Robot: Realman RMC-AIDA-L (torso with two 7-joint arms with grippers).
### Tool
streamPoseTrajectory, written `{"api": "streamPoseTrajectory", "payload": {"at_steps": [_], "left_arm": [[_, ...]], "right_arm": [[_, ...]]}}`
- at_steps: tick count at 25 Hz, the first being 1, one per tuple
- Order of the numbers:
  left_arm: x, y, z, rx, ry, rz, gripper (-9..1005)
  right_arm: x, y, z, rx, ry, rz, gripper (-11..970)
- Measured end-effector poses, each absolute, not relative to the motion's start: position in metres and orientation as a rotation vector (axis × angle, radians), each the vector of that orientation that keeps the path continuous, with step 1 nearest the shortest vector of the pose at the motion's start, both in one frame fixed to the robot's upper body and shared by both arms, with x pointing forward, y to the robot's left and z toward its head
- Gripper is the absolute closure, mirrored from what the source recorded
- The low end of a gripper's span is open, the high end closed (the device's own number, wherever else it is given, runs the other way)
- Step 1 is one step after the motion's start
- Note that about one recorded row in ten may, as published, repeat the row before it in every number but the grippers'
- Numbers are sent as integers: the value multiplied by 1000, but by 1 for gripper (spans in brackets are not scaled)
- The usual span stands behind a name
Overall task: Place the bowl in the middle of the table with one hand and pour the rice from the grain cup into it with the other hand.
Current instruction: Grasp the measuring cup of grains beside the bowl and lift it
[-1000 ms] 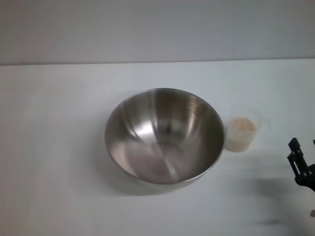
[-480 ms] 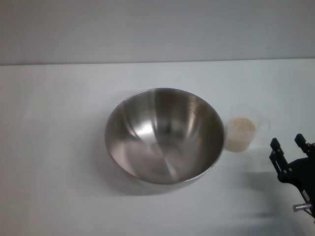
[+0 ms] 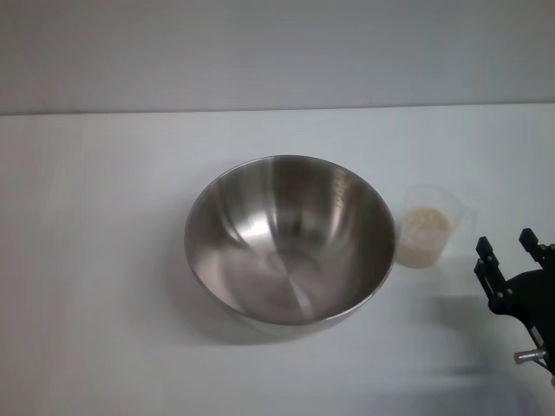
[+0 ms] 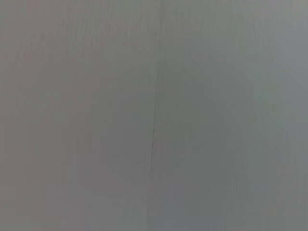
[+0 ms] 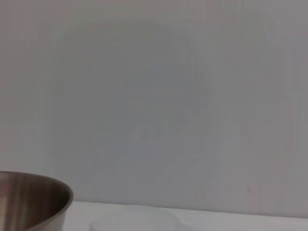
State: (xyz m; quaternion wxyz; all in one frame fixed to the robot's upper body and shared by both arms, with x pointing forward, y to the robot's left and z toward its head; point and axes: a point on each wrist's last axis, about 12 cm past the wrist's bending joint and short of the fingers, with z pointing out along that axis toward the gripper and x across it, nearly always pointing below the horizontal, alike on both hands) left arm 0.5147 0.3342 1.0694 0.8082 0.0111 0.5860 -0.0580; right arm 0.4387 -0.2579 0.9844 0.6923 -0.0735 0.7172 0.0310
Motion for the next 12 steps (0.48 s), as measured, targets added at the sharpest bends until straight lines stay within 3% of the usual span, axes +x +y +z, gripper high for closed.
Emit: {"api": "streamPoseTrajectory", "payload": {"at_steps": [12], "left_arm": [[514, 334, 1068, 20, 1254, -122, 543]], "right_arm": [[448, -260, 985, -186, 1610, 57, 385]]}}
